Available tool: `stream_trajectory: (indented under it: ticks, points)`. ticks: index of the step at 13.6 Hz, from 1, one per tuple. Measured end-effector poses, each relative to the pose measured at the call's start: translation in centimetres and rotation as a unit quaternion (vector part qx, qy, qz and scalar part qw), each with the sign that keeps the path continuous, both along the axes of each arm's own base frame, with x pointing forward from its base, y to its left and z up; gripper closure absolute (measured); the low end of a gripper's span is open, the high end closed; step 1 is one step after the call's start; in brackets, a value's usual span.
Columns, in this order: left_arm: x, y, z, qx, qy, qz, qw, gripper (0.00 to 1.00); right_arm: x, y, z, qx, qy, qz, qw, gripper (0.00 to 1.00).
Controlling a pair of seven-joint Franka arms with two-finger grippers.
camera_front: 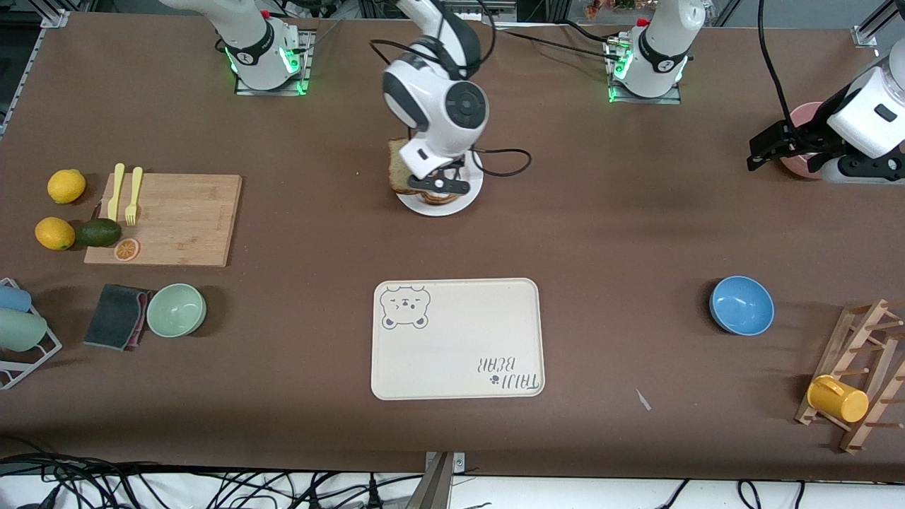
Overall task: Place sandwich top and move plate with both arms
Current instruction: 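Carry the bread slice with the right gripper to the white plate, then lower the bread onto the egg toast and open the right gripper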
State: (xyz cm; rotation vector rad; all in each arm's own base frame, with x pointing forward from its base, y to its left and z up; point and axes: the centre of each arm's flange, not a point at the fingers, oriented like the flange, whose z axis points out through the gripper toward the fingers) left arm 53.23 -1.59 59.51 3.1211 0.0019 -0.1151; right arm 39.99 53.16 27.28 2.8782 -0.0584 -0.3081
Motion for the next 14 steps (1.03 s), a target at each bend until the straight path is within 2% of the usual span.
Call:
stream_trajectory:
  ticks: [3, 6, 8, 11, 14]
  points:
    - [0.0, -0.1, 0.0, 0.000, 0.002, -0.001, 1.000, 0.00, -1.2, 2.1, -3.8, -0.008, 0.002, 0.012, 1.000, 0.95]
    - [0.0, -0.2, -0.1, 0.000, 0.002, -0.002, 1.000, 0.00, -1.5, 3.1, -3.4, 0.002, -0.005, 0.019, 1.000, 0.94]
    - [0.2, -0.2, -0.6, 0.000, 0.007, -0.002, 1.000, 0.00, -1.5, 3.4, -3.0, 0.006, -0.009, 0.020, 1.000, 0.80]
    - [1.0, -0.2, -2.6, 0.001, 0.022, -0.001, 1.000, 0.00, -0.7, 3.3, -2.2, 0.011, -0.017, 0.016, 1.000, 0.48]
    - [1.5, -0.4, -5.5, -0.003, 0.025, -0.001, 1.000, 0.00, 1.8, 1.7, 1.2, 0.019, -0.026, 0.004, 0.999, 0.15]
